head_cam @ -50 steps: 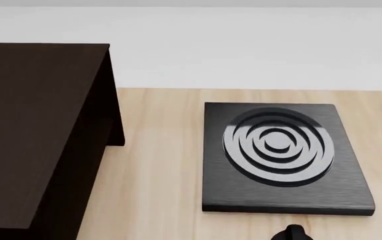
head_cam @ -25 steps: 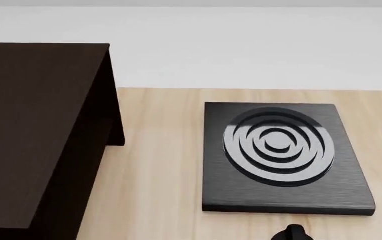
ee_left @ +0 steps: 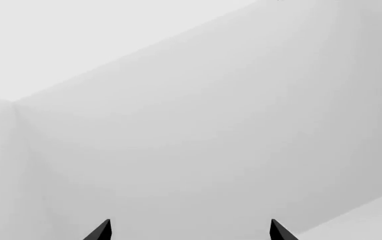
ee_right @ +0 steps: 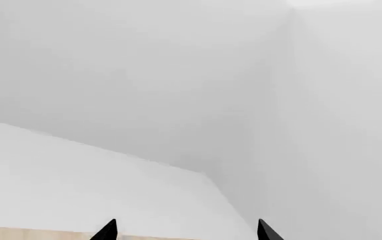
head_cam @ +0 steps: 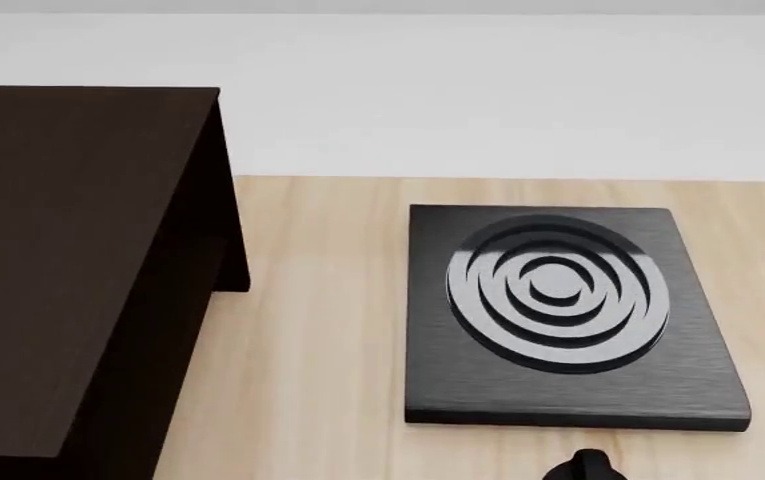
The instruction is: Put the frying pan under the cabinet shelf.
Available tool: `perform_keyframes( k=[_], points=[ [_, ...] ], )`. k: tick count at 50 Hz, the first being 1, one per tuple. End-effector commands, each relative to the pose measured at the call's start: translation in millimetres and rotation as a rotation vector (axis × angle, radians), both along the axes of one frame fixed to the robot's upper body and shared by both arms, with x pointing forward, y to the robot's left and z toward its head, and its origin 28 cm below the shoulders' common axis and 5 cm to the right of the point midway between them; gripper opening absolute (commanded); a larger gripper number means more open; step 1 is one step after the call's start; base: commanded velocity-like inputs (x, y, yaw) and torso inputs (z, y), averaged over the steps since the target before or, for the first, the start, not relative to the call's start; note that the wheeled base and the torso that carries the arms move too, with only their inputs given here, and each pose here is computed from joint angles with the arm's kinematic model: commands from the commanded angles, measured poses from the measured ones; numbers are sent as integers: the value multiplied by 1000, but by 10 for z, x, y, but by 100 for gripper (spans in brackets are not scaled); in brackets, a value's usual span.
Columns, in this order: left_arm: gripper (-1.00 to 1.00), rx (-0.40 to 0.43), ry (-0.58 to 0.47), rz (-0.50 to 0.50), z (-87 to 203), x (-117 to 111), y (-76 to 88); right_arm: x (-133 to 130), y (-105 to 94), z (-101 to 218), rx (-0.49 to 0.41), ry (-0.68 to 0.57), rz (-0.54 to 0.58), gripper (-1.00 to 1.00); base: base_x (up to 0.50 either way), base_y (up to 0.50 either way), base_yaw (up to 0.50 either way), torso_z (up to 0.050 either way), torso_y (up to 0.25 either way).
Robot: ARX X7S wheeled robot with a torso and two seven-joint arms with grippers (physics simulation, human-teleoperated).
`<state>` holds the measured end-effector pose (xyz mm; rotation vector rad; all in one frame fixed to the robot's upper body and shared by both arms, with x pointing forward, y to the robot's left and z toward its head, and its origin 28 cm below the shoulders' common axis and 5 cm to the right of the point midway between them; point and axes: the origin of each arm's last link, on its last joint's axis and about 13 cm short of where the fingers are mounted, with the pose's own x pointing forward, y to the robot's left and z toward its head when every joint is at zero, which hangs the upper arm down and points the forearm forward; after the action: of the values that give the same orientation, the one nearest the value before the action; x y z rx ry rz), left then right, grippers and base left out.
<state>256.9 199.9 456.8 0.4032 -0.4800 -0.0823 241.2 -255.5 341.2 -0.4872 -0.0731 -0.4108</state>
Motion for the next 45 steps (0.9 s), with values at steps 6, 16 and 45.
perform_keyframes(
  k=[6,16,45],
  points=[
    [100,-5,-7,4,14,-16,32,-191,-112,-176,26,65,-57,100,0,0,0,0,0],
    [100,-8,-1,0,-18,2,17,-334,-202,-292,51,92,-91,100,0,0,0,0,0],
    [100,8,-6,-6,24,-6,-25,-432,-351,-746,148,173,-147,100,0,0,0,0,0]
  ],
)
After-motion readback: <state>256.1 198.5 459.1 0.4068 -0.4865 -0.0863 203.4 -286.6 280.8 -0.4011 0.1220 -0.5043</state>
